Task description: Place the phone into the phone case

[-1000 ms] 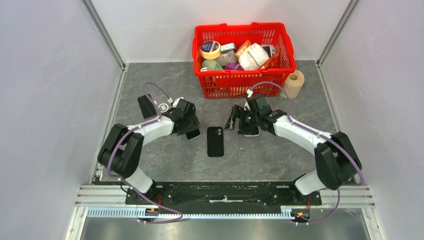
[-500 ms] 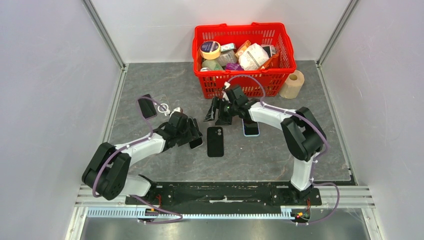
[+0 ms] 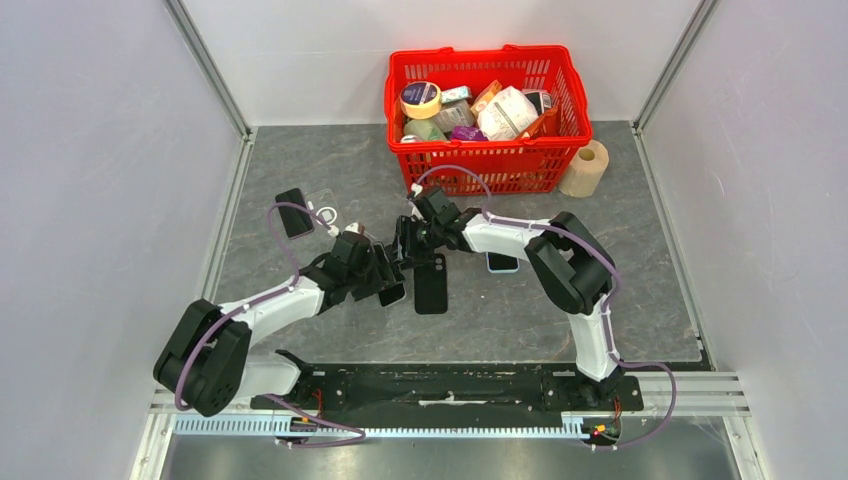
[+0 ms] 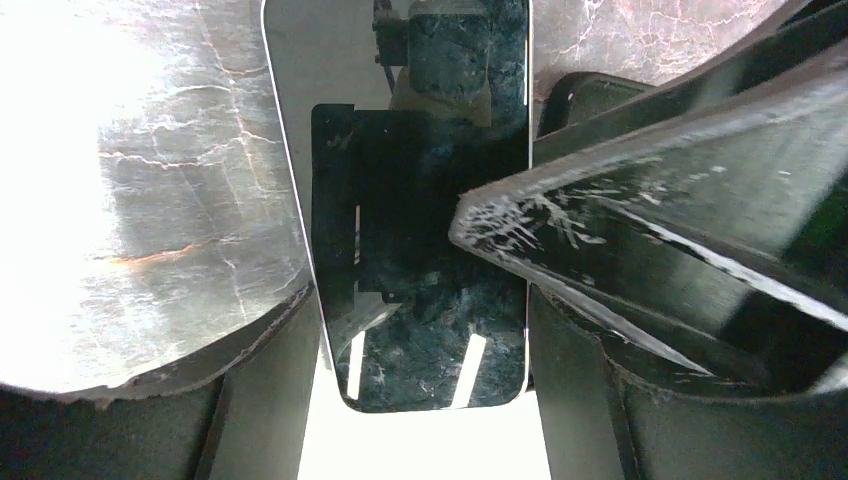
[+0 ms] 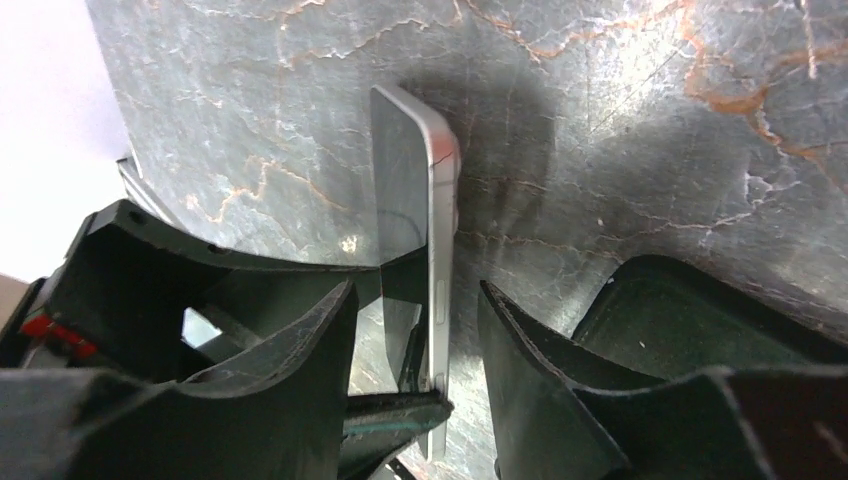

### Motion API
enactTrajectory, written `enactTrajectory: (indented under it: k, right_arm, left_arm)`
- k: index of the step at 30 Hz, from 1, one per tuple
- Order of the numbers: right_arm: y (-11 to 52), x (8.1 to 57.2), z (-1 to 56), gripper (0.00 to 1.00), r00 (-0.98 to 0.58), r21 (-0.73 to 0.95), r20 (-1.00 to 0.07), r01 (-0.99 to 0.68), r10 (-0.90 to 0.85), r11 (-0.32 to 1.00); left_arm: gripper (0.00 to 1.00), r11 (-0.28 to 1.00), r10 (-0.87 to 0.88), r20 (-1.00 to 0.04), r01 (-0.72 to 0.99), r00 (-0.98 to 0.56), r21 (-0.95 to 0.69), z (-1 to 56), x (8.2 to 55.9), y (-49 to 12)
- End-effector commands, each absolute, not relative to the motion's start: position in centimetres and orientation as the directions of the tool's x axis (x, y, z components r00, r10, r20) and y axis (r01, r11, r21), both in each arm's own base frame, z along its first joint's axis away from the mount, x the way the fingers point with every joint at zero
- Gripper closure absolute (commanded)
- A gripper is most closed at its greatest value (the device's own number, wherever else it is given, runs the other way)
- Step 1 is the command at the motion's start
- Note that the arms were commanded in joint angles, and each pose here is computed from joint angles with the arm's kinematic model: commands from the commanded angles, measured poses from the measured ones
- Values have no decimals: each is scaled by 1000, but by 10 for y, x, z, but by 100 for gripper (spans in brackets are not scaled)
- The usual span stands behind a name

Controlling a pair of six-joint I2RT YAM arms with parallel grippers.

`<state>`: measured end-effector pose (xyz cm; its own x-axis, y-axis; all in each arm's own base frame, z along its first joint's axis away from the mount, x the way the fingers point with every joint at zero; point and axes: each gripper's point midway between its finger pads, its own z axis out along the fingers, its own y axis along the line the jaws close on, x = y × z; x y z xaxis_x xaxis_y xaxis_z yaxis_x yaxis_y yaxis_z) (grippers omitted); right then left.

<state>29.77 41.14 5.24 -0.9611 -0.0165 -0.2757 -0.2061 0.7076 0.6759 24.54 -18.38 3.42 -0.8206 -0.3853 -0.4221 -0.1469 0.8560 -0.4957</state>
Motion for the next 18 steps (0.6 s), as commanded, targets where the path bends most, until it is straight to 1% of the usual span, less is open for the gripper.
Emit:
enactTrajectory:
  k: [1, 3, 7, 8, 11, 14, 18]
  right_arm:
    - [427, 298, 54, 48, -957, 682, -289, -223, -23, 696]
    - [428, 295, 52, 53, -958, 683, -285, -220, -24, 697]
    - [428, 295, 52, 67, -960, 688, -281, -214, -17, 694]
    - [429, 295, 54, 70, -959, 691, -281, -215, -17, 691]
    - [431, 293, 58, 82, -961, 705, -277, -217, -20, 675]
    - [433, 292, 61, 100, -962, 714, -272, -216, -21, 666]
    - [432, 292, 71, 100, -959, 724, -283, -216, -3, 655]
  left_arm:
    - [52, 859, -383, -359, -186, -851, -477, 21, 225, -179]
    - [52, 859, -382, -359, -183, -852, -478, 21, 225, -179]
    - [52, 857, -377, -361, -174, -853, -486, 25, 226, -181]
    - [51, 856, -373, -361, -168, -855, -488, 26, 227, -182]
    - [39, 855, -352, -375, -131, -858, -501, 36, 228, -186]
    - [24, 853, -329, -392, -92, -859, -514, 49, 228, -189]
    - [13, 834, -294, -412, -21, -862, -551, 72, 226, -197]
